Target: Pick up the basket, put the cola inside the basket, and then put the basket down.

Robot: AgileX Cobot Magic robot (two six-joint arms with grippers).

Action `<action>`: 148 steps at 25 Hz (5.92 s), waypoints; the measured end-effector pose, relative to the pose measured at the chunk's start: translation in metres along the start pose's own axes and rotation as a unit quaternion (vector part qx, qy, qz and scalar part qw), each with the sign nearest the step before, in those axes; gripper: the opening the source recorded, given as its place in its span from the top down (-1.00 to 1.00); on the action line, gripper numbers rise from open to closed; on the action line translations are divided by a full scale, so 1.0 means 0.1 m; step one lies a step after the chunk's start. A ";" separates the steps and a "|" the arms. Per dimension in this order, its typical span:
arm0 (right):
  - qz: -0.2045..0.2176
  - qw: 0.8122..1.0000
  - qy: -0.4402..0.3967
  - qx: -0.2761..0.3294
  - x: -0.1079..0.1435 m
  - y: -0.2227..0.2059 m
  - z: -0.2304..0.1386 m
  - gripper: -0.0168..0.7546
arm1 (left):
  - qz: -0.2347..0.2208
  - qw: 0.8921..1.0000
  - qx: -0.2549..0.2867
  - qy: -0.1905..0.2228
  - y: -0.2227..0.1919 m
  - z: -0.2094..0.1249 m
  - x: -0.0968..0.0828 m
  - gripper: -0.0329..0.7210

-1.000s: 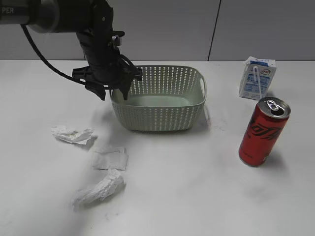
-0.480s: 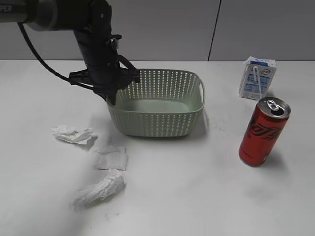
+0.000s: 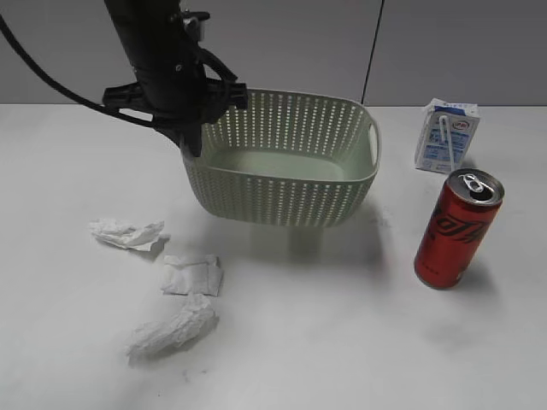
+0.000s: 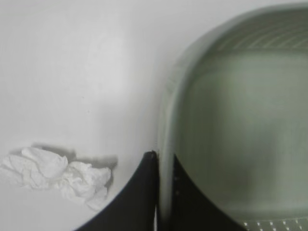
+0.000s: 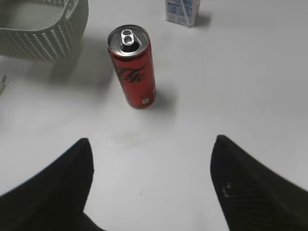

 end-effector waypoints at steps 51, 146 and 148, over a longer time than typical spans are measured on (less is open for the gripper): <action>0.004 0.926 -0.016 0.377 0.27 -2.55 0.27 -0.35 | -0.016 1.000 -0.009 -0.005 -0.11 -0.25 -0.06 0.92; 0.008 0.996 0.009 0.094 -0.02 -0.44 0.29 -0.58 | -0.040 0.995 -0.076 0.044 0.31 0.52 0.81 -0.68; 0.007 0.997 0.010 0.079 -0.02 -0.39 0.13 -0.58 | -0.032 0.995 -0.085 0.044 0.52 0.55 1.07 -0.68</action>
Point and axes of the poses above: a point on each arm's last joint axis where the gripper is mounted, y pointing back along that axis away from the gripper, x along the wrist's bending axis when the last joint is at zero, z = x × y, the point moved 8 cm from there along -y, pointing out along that axis toward the gripper, and after that the axes turned 4 degrees about y, right-handed, at the moved point
